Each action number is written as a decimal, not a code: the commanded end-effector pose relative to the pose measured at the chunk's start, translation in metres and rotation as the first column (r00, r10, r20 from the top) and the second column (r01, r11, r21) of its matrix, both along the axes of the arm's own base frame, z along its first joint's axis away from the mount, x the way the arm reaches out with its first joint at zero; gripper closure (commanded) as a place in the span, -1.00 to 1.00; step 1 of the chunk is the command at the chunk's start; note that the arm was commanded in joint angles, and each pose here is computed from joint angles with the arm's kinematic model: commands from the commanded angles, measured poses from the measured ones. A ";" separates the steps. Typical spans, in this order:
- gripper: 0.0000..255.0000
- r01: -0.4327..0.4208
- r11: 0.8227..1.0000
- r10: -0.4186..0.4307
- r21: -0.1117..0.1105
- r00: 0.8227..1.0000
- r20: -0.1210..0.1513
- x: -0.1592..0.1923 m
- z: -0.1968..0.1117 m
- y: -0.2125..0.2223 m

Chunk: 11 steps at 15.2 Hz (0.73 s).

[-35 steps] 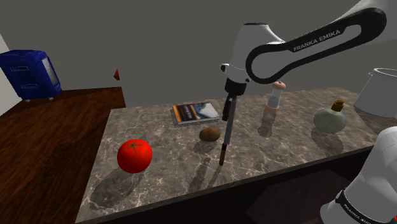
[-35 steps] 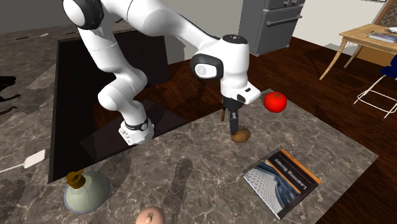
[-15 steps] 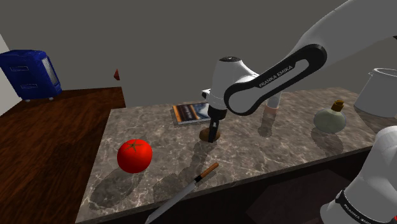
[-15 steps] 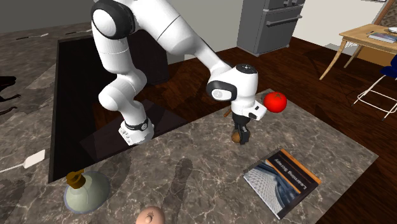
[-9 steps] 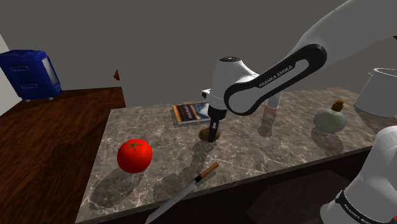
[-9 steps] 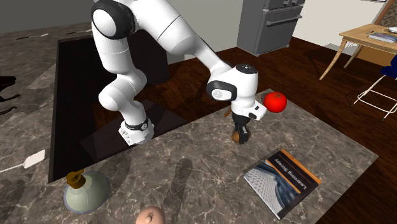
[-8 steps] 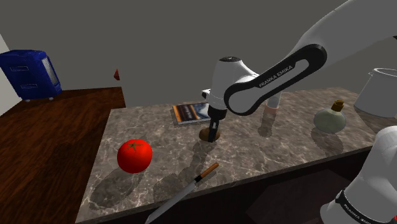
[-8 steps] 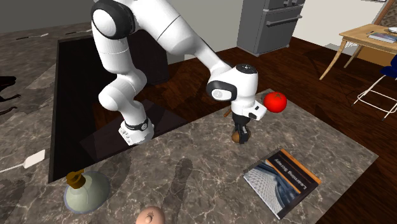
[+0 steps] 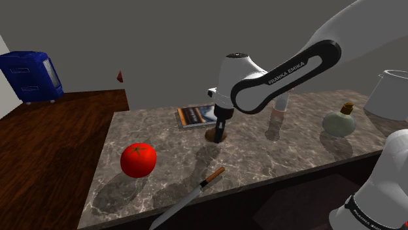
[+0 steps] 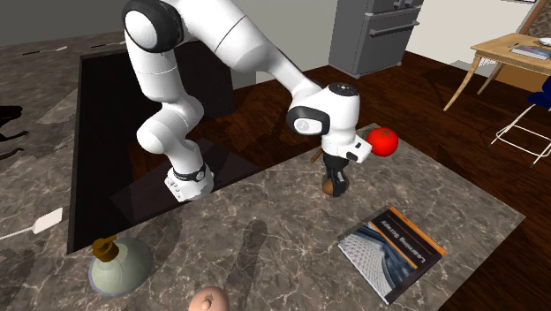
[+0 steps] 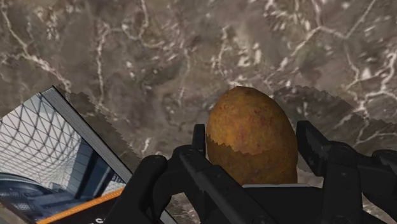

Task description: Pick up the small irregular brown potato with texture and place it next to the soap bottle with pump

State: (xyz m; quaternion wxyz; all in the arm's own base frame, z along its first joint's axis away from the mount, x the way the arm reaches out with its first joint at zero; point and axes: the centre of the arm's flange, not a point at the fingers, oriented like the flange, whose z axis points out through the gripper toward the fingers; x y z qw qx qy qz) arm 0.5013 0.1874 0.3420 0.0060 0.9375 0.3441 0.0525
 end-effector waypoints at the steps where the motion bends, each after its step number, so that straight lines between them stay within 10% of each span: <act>1: 1.00 0.000 1.000 0.000 0.000 1.000 0.000 0.000 0.010 0.000; 11: 1.00 0.000 1.000 0.000 0.000 1.000 0.000 0.000 0.063 0.000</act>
